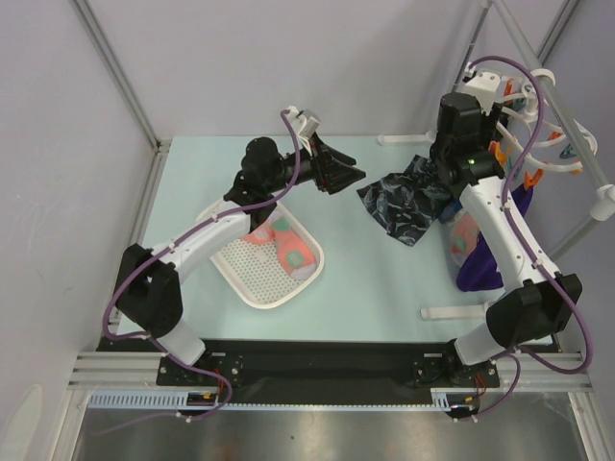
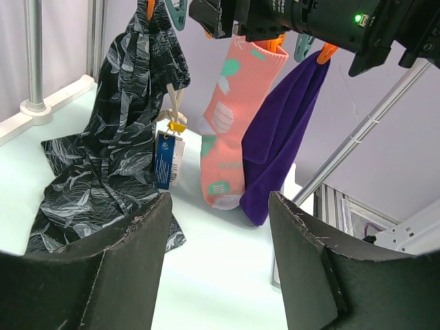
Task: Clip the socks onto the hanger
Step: Open the clamp at the hanger.
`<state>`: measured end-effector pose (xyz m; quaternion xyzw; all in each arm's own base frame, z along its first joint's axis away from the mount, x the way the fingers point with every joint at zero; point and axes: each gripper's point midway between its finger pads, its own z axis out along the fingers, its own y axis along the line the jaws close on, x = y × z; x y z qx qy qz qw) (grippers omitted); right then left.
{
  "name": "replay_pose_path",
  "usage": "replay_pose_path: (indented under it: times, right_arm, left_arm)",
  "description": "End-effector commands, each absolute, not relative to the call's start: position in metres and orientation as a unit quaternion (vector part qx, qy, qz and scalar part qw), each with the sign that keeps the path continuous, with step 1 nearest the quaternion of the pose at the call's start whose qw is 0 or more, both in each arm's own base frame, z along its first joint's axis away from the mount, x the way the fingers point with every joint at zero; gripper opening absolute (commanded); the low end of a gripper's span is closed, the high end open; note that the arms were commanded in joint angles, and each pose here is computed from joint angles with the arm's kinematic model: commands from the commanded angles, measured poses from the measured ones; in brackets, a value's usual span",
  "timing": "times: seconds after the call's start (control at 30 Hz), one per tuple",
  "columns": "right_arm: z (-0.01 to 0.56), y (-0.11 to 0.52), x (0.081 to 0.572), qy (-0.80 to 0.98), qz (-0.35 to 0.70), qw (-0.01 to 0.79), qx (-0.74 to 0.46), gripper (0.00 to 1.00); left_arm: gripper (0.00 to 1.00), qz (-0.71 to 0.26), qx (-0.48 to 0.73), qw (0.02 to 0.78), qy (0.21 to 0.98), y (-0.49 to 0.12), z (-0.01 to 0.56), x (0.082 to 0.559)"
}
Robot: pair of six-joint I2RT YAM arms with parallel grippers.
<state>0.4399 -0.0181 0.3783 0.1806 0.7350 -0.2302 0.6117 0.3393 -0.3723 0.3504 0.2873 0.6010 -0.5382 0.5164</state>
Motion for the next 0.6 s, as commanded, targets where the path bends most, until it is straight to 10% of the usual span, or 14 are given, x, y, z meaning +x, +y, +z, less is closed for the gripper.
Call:
replay_pose_path:
  times: [0.0, 0.57]
  right_arm:
    - [0.400, -0.022, 0.441, 0.715, -0.219, 0.633, 0.201, 0.57]
    - [0.404, -0.034, 0.440, 0.708, -0.233, 0.632, 0.214, 0.54]
  left_arm:
    - [0.64, -0.545, 0.292, 0.527, 0.584, -0.368, 0.359, 0.339]
    - [0.64, -0.549, 0.293, 0.522, 0.583, -0.369, 0.357, 0.339]
